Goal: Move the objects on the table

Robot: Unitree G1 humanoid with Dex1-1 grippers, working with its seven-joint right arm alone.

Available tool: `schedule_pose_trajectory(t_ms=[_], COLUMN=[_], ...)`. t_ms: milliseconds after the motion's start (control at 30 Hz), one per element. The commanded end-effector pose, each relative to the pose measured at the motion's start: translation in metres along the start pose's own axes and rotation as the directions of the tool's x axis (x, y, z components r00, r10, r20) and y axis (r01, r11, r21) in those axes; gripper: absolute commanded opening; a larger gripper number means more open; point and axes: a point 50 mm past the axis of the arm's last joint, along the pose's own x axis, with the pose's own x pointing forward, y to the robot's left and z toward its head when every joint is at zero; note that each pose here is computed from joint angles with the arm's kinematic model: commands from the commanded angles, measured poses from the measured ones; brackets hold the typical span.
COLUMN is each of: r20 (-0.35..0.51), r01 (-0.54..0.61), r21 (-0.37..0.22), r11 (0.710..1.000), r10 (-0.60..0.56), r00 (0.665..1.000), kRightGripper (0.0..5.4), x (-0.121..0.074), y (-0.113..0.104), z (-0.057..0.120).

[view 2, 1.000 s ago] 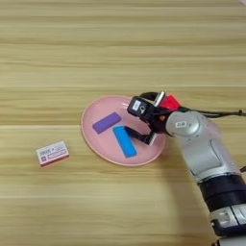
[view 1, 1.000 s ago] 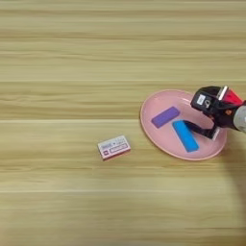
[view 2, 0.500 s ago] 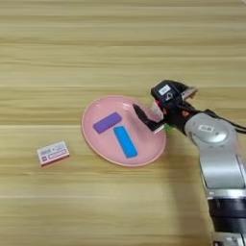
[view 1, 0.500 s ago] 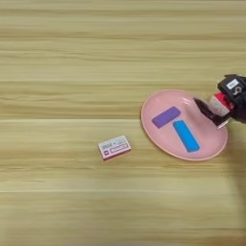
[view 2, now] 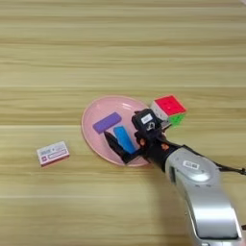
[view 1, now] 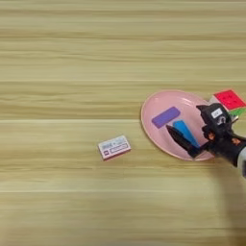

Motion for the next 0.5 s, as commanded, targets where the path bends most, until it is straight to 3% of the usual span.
schedule_pose_trajectory(t_ms=[33, 300, 500], r20=[0.009, -0.061, -0.107], r01=[0.089, 0.062, 0.038], r21=[-0.098, -0.114, -0.046], r11=[0.991, 0.992, 0.998], r10=[-0.088, -0.069, -0.042], r00=[0.996, 0.996, 0.993], kRightGripper=[5.36, 5.36, 5.36], x=[0.002, 0.012, 0.019], y=[-0.016, -0.016, -0.016], z=[0.010, -0.001, -0.012])
